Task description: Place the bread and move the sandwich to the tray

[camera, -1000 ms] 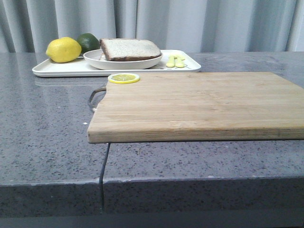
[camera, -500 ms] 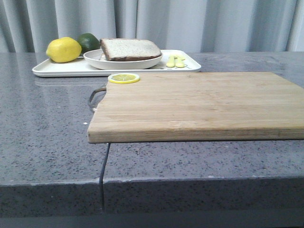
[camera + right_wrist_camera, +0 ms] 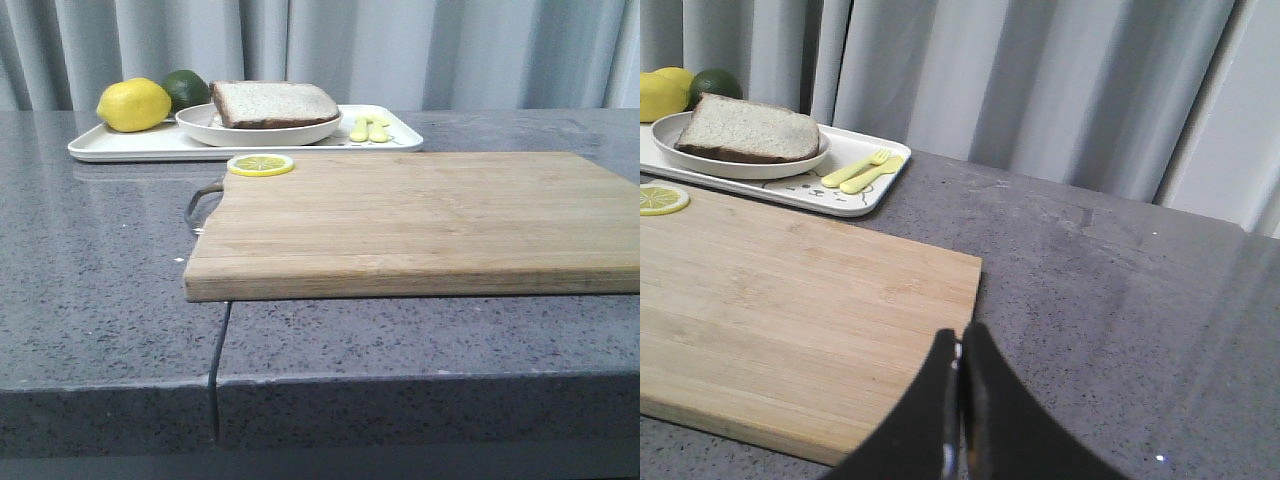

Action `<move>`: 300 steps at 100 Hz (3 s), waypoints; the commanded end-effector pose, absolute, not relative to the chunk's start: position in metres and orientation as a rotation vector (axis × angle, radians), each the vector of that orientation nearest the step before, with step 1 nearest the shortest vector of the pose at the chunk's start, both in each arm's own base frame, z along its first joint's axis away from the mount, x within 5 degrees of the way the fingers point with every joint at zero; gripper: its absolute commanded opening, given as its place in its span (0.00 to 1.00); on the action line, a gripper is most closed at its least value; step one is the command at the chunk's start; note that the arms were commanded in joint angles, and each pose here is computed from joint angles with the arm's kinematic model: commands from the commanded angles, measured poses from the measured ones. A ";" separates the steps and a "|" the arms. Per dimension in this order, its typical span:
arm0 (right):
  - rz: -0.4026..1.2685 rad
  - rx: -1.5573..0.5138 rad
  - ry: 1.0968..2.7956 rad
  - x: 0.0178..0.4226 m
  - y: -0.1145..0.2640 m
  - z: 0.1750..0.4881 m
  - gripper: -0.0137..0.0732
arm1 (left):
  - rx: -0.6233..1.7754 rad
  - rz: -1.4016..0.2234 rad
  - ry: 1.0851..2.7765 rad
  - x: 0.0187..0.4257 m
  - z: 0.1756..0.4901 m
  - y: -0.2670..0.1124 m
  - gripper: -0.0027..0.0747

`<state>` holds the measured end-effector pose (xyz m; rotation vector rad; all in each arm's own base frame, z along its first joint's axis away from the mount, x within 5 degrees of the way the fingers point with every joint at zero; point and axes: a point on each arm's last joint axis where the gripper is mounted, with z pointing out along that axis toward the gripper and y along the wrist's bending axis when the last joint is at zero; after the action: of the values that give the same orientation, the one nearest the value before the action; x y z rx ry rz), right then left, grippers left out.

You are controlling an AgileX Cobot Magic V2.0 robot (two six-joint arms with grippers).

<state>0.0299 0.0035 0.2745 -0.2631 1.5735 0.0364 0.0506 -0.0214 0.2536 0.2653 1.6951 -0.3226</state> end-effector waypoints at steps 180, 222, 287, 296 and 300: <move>0.020 -0.257 1.460 0.025 0.002 0.289 0.02 | 0.147 -0.001 1.552 0.054 0.201 -0.005 0.01; 0.021 -0.263 1.484 0.030 0.004 0.278 0.02 | 0.147 -0.001 1.552 0.054 0.201 -0.005 0.01; 0.062 -0.084 1.537 0.054 0.005 0.204 0.02 | 0.147 -0.001 1.552 0.054 0.201 -0.005 0.01; 0.064 -0.085 1.536 0.055 0.005 0.200 0.02 | 0.147 -0.001 1.552 0.054 0.201 -0.005 0.01; 0.064 -0.085 1.530 0.055 0.005 0.201 0.02 | 0.147 -0.001 1.552 0.054 0.201 -0.005 0.01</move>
<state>0.0561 0.0047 0.1906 -0.0821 1.6508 0.0659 0.0556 -0.0050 0.1972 0.1627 1.6478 0.0066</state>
